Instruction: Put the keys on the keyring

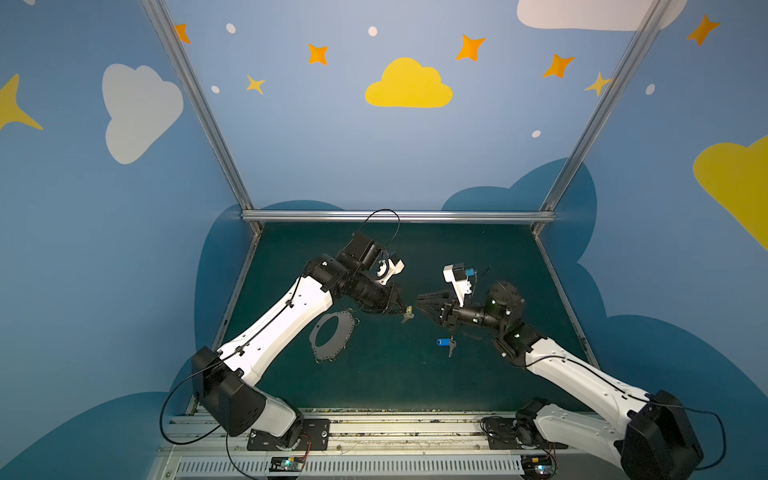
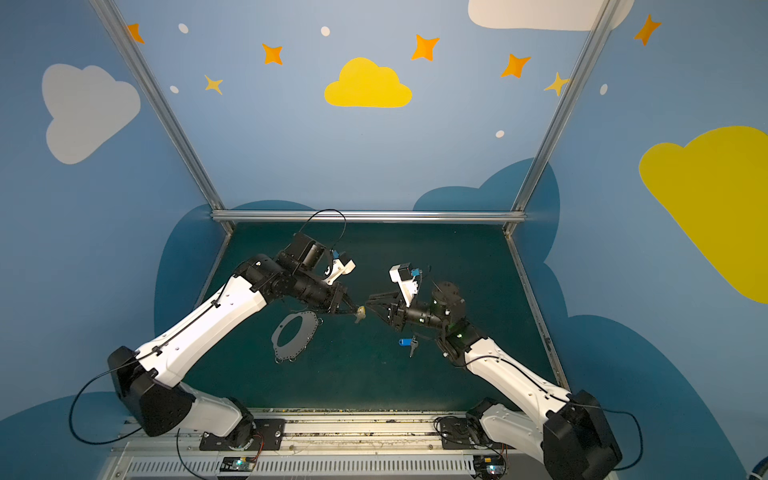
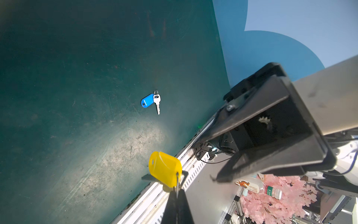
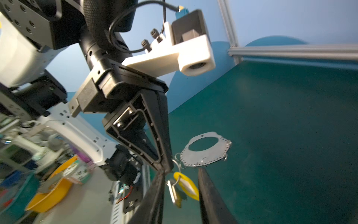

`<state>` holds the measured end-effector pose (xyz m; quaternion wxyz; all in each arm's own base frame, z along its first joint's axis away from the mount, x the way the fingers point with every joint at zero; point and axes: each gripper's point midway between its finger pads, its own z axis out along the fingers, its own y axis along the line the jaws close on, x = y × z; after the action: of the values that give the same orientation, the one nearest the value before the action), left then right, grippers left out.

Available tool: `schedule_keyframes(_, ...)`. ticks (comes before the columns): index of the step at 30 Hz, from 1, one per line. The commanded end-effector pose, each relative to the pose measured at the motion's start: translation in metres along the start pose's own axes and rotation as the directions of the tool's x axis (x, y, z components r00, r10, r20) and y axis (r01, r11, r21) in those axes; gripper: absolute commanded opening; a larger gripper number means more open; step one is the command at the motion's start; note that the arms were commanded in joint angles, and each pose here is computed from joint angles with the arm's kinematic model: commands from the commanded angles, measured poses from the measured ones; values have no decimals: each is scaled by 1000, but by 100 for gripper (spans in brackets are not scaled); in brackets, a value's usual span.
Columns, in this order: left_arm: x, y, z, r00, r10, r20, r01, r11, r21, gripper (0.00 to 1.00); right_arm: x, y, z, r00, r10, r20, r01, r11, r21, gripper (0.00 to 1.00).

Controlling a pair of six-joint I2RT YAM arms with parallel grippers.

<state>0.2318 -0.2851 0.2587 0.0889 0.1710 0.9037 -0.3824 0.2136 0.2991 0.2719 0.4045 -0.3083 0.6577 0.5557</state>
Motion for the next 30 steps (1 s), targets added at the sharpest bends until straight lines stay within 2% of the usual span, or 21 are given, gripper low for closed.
schedule_keyframes(1, -1, -8, -6, 999, 31, 13, -32, 999, 18, 4, -14, 27, 2, 999, 45, -5, -45, 986, -163, 34)
schedule_keyframes(8, -1, -14, -10, 999, 44, 28, -45, 998, 43, 4, -10, 31, 6, 996, 78, -33, -84, 965, -250, 38)
schedule_keyframes(21, -2, -27, -14, 997, 61, 39, -65, 993, 99, 4, -8, 12, 8, 996, 84, -12, -85, 981, -175, 43)
schedule_keyframes(30, -3, -26, -13, 997, 59, 40, -63, 993, 97, 4, -8, 19, 6, 996, 82, -25, -85, 973, -217, 40)
